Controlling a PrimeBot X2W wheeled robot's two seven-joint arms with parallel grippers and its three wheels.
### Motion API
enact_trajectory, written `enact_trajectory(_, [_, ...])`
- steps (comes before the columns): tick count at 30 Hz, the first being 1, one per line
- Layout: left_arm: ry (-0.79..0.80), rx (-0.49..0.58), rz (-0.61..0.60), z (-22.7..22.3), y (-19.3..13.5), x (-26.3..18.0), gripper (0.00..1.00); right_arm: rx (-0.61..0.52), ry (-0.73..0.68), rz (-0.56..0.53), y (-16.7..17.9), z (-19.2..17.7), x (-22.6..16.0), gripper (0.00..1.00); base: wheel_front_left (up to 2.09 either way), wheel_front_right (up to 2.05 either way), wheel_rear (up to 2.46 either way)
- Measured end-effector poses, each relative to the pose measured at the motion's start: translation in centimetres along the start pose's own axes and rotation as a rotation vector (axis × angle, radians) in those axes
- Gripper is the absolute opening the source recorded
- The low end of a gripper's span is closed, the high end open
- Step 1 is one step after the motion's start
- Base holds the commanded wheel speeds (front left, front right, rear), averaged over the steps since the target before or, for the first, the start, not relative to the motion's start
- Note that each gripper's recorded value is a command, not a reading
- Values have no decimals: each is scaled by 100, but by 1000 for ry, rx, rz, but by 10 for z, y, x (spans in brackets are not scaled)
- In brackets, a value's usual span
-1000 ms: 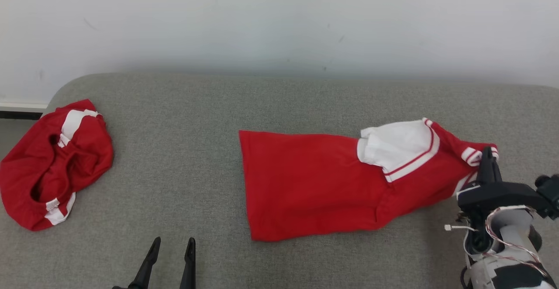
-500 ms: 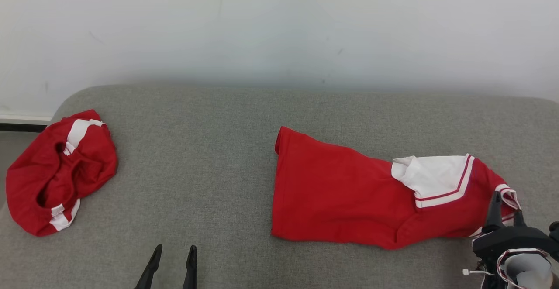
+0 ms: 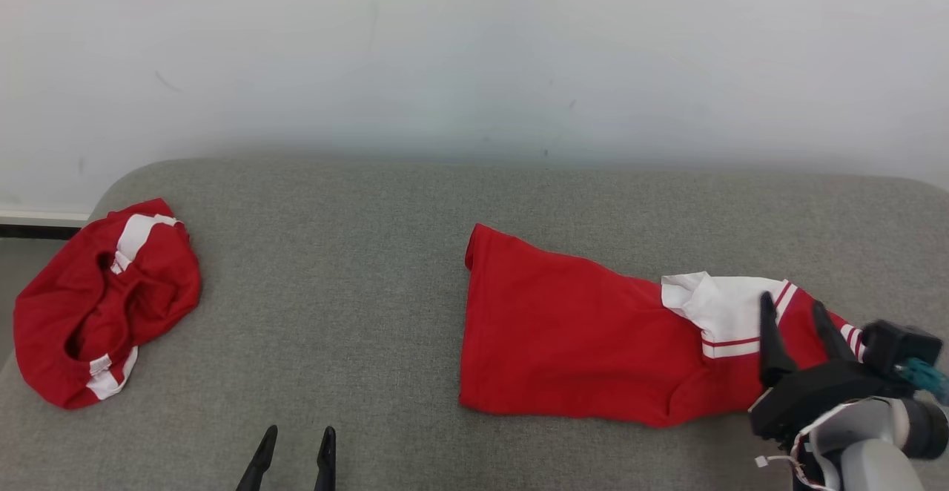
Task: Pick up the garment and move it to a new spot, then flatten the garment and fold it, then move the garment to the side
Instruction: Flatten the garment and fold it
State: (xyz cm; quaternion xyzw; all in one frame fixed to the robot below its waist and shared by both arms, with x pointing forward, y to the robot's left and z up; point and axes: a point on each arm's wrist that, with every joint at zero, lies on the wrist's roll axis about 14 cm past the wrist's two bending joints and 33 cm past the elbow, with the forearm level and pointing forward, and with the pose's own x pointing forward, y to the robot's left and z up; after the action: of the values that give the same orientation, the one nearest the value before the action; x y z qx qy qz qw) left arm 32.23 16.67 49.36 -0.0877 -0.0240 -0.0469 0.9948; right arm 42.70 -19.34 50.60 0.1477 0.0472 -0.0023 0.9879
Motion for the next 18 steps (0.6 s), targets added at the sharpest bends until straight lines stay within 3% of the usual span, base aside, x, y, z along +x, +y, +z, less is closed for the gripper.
enact_trajectory(8, [8, -1, -2, -3, -1, -1, 100, -305, -122, 193, 63, 19, -18, 100, 0, 0, 0])
enact_trajectory(13, [10, 0, 0, -3, 0, -1, 100, -367, -136, 244, 75, 7, -36, 100, 0, 0, 0])
enact_trajectory(18, [17, 2, -2, -5, 1, 2, 100, -356, -104, 208, 59, -4, -50, 100, 0, 0, 0])
